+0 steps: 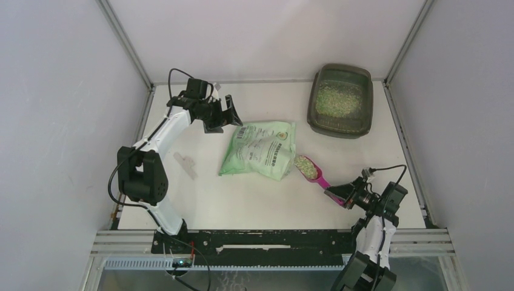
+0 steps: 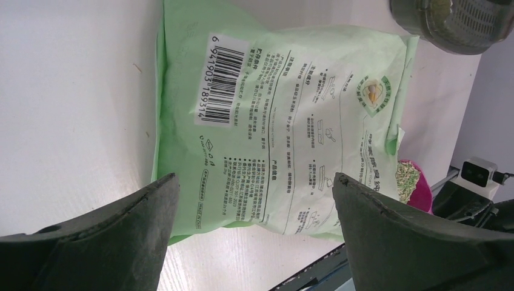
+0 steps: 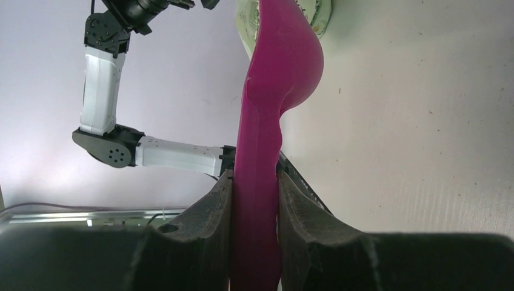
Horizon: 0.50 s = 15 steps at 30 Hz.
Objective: Fill the litter box with clean litter
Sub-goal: 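Scoop the cat litter from the cat litter bag.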
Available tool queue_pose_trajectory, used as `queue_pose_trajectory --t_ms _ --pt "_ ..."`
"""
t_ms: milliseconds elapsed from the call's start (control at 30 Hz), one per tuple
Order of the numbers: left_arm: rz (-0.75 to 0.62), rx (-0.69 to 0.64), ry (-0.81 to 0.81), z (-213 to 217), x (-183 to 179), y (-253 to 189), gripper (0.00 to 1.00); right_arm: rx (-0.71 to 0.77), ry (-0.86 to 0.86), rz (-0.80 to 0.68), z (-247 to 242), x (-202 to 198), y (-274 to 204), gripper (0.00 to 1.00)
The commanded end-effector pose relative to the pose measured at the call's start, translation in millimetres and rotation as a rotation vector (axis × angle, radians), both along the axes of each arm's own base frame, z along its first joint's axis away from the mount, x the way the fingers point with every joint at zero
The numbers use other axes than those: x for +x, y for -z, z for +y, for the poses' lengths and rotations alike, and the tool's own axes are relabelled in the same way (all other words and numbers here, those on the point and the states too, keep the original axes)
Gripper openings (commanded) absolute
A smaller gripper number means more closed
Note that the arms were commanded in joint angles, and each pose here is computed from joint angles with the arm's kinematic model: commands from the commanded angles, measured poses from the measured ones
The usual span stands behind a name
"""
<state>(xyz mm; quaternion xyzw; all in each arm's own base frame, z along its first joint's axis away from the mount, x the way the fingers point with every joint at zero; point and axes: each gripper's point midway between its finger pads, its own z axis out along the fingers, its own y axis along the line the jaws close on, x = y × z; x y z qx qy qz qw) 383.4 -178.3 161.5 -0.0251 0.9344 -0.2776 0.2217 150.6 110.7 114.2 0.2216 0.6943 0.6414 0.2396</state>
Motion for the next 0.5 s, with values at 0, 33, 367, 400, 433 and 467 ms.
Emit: queue_pose_trajectory --t_ms 0,33,367,400,433,467 --pt "-0.127 -0.062 0.016 -7 11 -47 1.00 0.050 -0.012 -0.002 1 -6 -13 0.00" --pt "-0.127 -0.062 0.016 -7 11 -47 1.00 0.053 -0.009 -0.009 0 -6 -14 0.00" --pt "-0.127 -0.068 0.022 -6 12 -46 1.00 0.138 0.053 -0.050 -9 -3 -30 0.00" --pt "-0.127 -0.070 0.023 -7 11 -46 1.00 0.151 0.061 -0.053 -10 -2 -32 0.00" --pt "-0.126 -0.071 0.025 -7 11 -46 1.00 0.159 0.070 -0.064 -11 -1 -34 0.00" --pt "-0.129 -0.072 0.026 -7 12 -47 1.00 0.171 0.080 -0.067 -12 -1 -38 0.00"
